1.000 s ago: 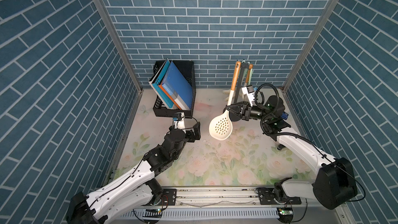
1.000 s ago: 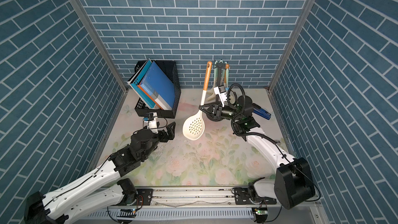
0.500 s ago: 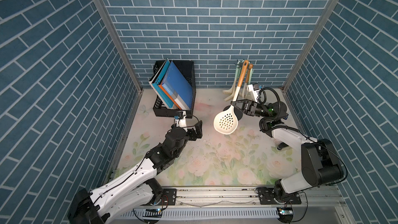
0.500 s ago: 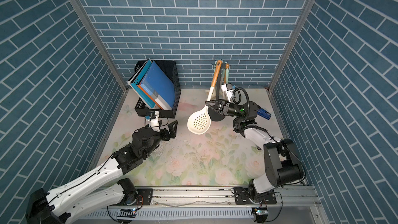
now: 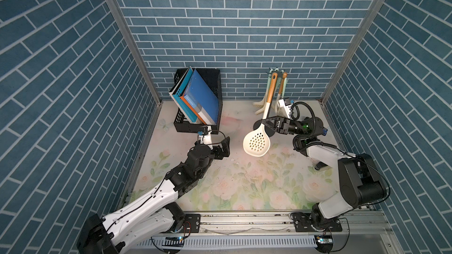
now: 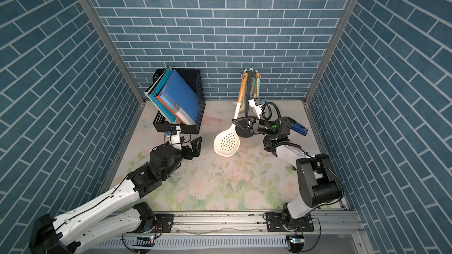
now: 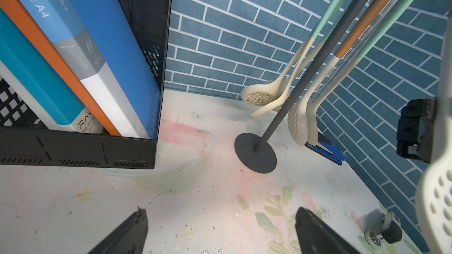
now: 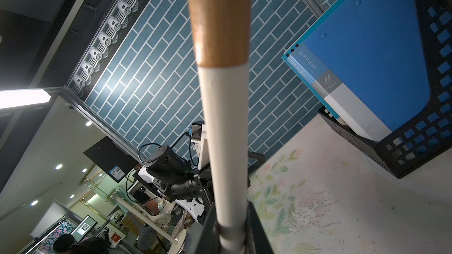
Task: Hang the skimmer on the kitchen utensil rack
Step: Hang the skimmer on the rack.
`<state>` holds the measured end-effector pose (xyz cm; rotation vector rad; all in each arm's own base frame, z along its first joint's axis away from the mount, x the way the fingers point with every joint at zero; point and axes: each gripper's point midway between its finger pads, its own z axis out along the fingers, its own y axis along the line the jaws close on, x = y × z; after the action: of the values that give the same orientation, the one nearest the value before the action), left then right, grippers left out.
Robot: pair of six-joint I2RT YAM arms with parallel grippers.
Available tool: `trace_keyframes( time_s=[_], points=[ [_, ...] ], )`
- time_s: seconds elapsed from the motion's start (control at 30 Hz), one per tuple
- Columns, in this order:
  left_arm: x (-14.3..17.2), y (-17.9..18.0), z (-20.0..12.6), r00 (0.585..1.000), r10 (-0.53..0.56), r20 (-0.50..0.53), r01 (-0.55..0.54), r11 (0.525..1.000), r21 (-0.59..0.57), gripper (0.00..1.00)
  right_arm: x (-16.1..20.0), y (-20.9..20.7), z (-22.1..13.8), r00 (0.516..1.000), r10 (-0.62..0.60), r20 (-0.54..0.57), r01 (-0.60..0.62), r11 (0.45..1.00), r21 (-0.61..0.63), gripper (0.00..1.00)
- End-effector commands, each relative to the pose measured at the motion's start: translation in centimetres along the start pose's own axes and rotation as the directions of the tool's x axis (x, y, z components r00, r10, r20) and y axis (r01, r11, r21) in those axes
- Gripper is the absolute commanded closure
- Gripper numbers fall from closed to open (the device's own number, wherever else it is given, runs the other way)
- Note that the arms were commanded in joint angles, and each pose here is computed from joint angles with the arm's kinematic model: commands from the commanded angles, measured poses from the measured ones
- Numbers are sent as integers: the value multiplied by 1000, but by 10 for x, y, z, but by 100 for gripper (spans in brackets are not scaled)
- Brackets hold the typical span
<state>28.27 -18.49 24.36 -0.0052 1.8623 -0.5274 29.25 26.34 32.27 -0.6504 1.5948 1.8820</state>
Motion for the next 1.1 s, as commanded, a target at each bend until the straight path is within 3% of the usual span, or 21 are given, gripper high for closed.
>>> trace_keyframes(
  time_s=[0.0, 1.07],
  points=[
    [1, 2, 1, 1000, -7, 4, 7, 1000, 2, 0, -3, 9, -3, 1000, -27, -1, 26, 999, -22, 100],
    [9, 2, 5, 1000, 3, -22, -3, 1000, 0, 0, -6, -16, -16, 1000, -8, 4, 8, 1000, 20, 100]
  ],
)
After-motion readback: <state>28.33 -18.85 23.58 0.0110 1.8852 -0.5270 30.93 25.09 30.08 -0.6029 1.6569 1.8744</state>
